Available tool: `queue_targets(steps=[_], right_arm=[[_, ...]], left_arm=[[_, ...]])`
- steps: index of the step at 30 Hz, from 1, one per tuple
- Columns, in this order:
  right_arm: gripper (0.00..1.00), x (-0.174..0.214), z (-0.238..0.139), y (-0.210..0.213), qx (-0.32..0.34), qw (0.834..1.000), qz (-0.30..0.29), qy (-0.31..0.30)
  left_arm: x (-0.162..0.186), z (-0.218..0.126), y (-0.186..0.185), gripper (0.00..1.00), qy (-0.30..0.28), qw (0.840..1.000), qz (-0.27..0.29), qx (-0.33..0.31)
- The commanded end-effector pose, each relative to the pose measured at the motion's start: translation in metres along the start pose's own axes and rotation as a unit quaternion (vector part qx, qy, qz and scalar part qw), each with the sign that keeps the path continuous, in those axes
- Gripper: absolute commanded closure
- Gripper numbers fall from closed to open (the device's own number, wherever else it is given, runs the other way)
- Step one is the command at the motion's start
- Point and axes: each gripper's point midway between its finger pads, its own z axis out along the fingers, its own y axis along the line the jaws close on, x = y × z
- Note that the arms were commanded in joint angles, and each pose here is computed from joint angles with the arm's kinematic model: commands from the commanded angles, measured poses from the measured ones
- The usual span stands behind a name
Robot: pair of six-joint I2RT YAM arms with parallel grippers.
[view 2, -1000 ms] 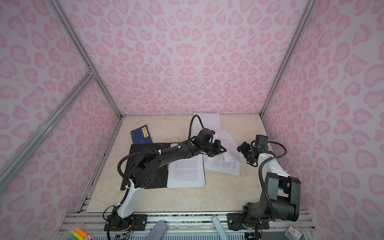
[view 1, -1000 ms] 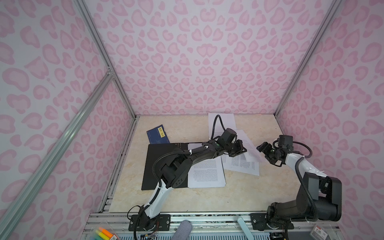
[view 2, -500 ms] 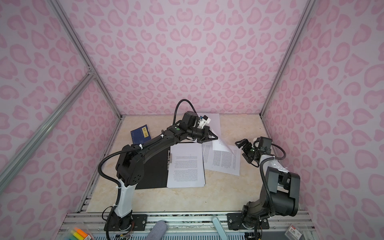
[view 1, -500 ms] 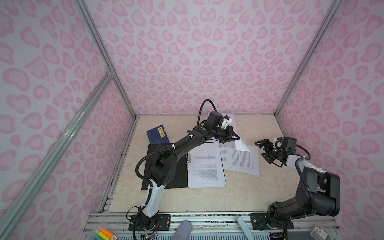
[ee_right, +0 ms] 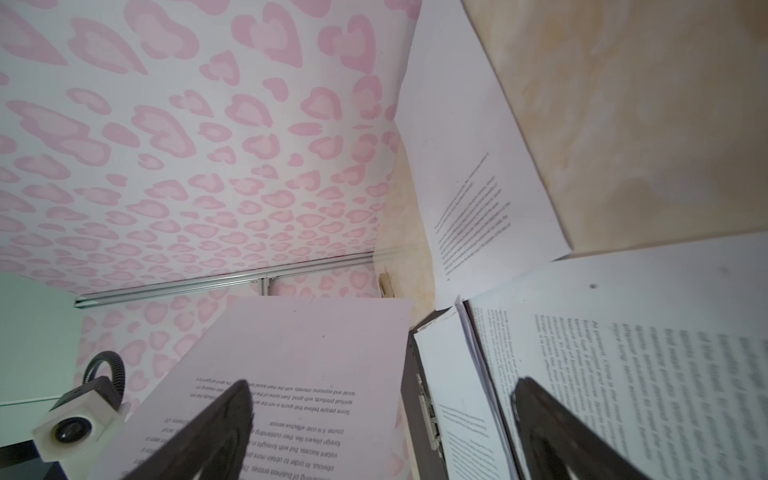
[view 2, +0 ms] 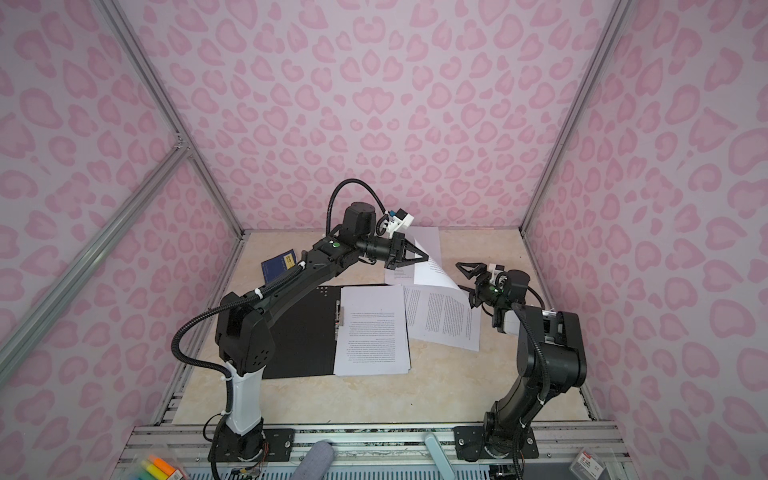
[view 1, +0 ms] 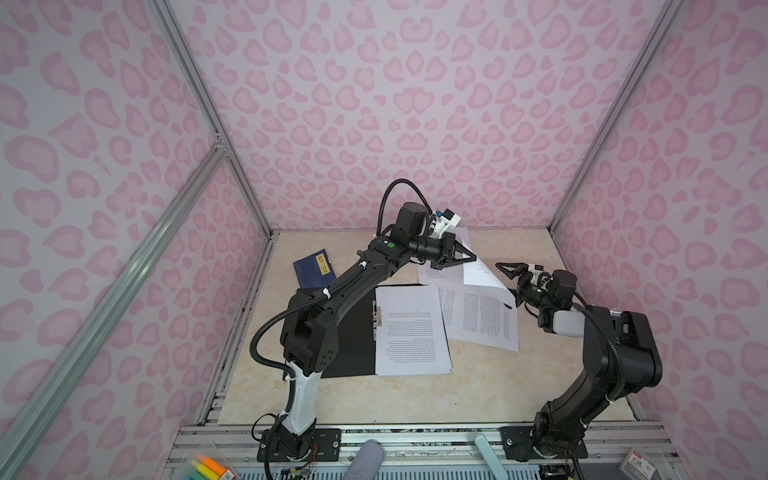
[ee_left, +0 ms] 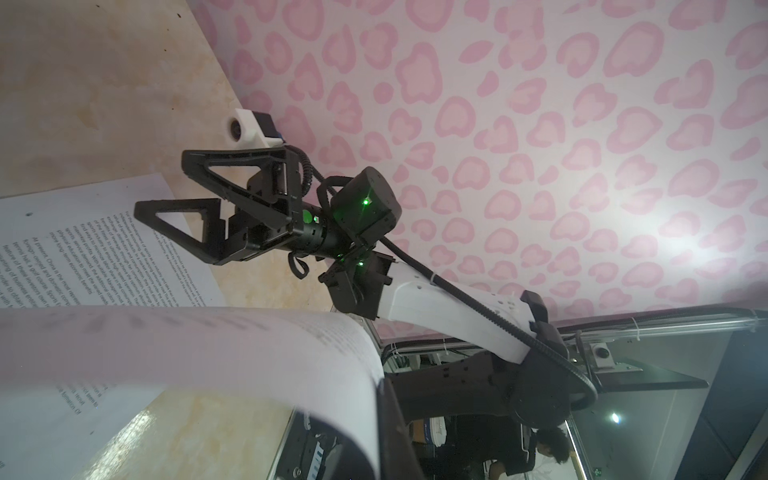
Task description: Put the files into the folder
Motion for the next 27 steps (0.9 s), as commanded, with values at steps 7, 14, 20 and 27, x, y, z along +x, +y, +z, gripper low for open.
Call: queue_targets(steps=[7, 14, 20, 27], right_arm=[[0.1, 0.013, 0.007, 0.021, -0.109, 0.989, 0.09, 0.033], [0.11, 0.023, 0.021, 0.024, -0.123, 0.986, 0.099, 0.05], [0.17, 0.022, 0.021, 0.038, -0.134, 0.985, 0.092, 0.054], [0.33, 0.023, 0.02, 0.037, -0.133, 0.985, 0.089, 0.058]], left_arm=[[-0.007, -0.006, -0.04, 0.97, 0.01, 0.996, 0.066, 0.057], [-0.007, -0.003, -0.041, 0.97, 0.02, 0.995, 0.066, 0.071], [0.005, -0.001, -0.023, 0.97, 0.031, 0.996, 0.047, 0.071], [0.02, -0.004, -0.002, 0.97, 0.042, 0.997, 0.027, 0.062]])
